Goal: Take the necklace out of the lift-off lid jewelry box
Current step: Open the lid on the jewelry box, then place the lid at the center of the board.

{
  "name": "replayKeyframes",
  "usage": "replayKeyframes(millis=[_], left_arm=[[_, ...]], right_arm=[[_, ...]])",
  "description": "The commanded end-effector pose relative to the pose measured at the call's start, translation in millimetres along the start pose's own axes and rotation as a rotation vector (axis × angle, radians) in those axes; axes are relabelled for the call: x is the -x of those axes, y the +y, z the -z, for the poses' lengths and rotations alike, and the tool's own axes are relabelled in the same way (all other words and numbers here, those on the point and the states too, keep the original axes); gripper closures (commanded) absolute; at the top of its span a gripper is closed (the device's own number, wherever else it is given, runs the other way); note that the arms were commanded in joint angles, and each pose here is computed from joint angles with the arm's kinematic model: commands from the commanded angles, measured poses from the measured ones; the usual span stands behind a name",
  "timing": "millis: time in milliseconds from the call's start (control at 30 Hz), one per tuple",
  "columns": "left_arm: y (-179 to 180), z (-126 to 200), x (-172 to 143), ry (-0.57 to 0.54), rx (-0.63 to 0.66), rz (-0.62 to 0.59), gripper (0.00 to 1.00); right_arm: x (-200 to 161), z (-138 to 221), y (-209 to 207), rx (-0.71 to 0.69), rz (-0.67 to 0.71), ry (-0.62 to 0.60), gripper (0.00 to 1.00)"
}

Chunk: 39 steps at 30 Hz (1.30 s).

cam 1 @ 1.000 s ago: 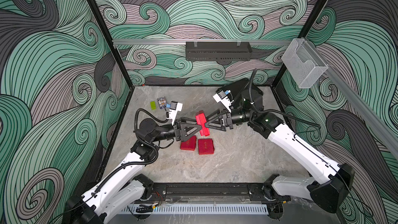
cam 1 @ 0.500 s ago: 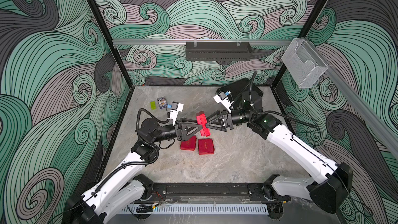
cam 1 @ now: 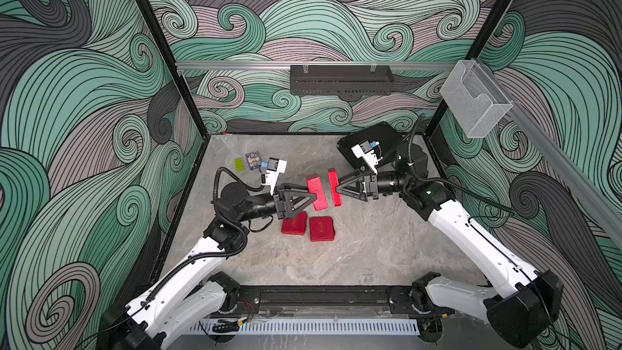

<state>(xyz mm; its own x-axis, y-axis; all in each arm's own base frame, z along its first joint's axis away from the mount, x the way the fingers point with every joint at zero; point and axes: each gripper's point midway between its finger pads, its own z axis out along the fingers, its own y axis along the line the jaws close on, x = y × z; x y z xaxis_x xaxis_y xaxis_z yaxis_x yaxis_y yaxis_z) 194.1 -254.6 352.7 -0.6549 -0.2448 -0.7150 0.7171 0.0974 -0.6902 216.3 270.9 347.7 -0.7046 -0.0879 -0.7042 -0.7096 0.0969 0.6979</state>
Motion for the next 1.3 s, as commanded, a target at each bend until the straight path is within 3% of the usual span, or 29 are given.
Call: replayKeyframes(millis=[0, 100, 167, 267, 467, 733, 1033, 1267], left_arm=[[-17.9, 2.0, 14.6, -0.029, -0.024, -0.069, 0.33], [-17.9, 2.9, 13.3, -0.022, -0.018, -0.076, 0.33], [-17.8, 3.0, 11.6, -0.012, -0.015, -0.082, 0.33], [-16.9, 2.8, 9.7, 0.001, -0.008, -0.084, 0.33], [-10.6, 2.6, 5.5, 0.02, 0.016, -0.078, 0.33], [0.1, 4.6, -1.5, 0.037, 0.062, -0.077, 0.33], [7.5, 3.4, -3.4, 0.04, 0.081, -0.072, 0.33], [14.8, 0.5, -3.7, 0.037, 0.09, -0.061, 0.33]], right_arm=[[-2.8, 18.8, -23.0, -0.153, -0.029, -0.033, 0.29], [-26.4, 43.8, -83.3, -0.507, -0.132, 0.004, 0.29], [-52.5, 69.7, -134.4, -0.788, -0.217, 0.064, 0.29], [-92.2, 104.4, -193.6, -1.102, -0.327, 0.167, 0.29], [-141.4, 129.9, -254.6, -1.332, -0.447, 0.322, 0.27], [-162.0, 146.6, -284.0, -1.427, -0.51, 0.404, 0.21], [-151.5, 147.5, -274.0, -1.385, -0.486, 0.375, 0.14], [-136.7, 130.8, -248.4, -1.248, -0.463, 0.345, 0.1]])
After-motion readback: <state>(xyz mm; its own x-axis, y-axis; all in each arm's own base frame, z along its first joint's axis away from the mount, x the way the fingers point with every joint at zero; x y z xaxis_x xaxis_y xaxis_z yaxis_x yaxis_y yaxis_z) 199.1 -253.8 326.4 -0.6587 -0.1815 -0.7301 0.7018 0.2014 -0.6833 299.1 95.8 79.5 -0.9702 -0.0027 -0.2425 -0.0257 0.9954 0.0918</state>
